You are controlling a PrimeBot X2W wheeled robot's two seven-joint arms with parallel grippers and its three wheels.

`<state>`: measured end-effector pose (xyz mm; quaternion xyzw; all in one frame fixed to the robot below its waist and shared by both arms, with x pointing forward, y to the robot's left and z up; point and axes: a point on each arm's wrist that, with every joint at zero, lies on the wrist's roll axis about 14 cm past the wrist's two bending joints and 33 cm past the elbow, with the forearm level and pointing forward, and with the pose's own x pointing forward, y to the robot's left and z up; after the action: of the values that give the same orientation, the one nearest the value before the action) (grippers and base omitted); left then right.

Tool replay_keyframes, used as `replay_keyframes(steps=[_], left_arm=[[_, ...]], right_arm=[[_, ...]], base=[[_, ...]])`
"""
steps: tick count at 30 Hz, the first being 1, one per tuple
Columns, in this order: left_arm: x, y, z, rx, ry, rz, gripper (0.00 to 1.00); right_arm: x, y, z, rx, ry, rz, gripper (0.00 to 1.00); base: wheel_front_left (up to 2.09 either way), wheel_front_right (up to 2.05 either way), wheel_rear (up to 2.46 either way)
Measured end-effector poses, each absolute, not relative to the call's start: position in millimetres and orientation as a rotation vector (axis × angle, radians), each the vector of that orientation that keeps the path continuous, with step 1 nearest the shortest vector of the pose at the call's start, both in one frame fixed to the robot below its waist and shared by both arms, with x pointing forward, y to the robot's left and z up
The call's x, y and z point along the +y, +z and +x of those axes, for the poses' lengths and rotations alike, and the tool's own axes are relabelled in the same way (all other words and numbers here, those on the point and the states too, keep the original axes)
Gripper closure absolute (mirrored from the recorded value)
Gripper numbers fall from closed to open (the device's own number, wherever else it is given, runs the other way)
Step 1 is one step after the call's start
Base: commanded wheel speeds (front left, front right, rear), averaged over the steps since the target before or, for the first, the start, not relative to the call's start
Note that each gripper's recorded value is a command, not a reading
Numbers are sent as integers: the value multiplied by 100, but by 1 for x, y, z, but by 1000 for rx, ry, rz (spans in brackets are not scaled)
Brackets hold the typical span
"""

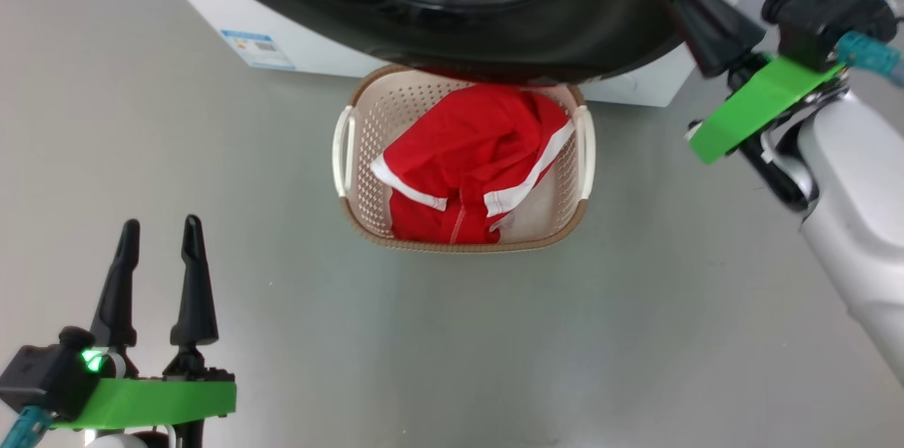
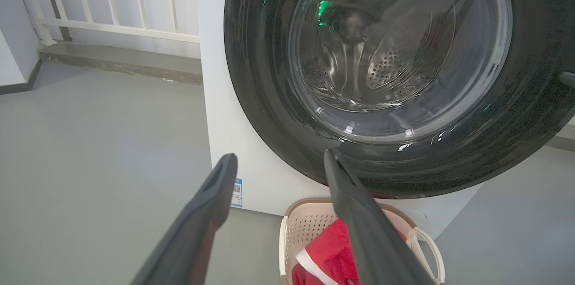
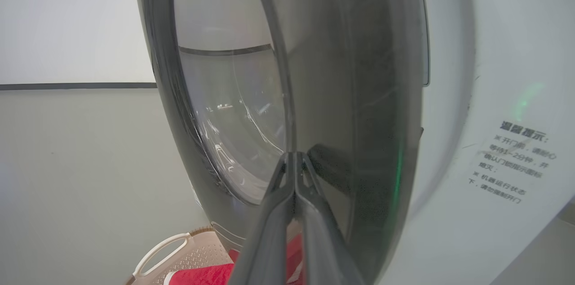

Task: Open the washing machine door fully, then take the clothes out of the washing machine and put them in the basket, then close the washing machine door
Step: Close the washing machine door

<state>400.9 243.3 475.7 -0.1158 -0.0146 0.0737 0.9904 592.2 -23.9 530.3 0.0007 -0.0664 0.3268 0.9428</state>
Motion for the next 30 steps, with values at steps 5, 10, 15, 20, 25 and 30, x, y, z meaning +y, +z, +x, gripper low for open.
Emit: replay_keyframes(steps=[5,10,15,20,25,30], left_arm=[[248,472,400,-19,164,-225,0],[255,472,398,-18,186,-213,0],[261,471,394,-12,209,-208,0],[262,475,392,-23,214,-212,0],[259,478,393,-36,209,-223,0],[257,483,394,-50,200,-228,0]], right_arm=[[-28,534,614,-147,630,9,100],[-36,544,638,-173,586,20,100],[-43,541,652,-165,530,70,100],[-40,541,652,-158,513,70,100],[-43,548,650,-167,498,73,100],[-49,556,646,-179,483,64,100]], base=[[0,0,0],[0,0,0],[0,0,0],[0,0,0],[0,0,0],[0,0,0]])
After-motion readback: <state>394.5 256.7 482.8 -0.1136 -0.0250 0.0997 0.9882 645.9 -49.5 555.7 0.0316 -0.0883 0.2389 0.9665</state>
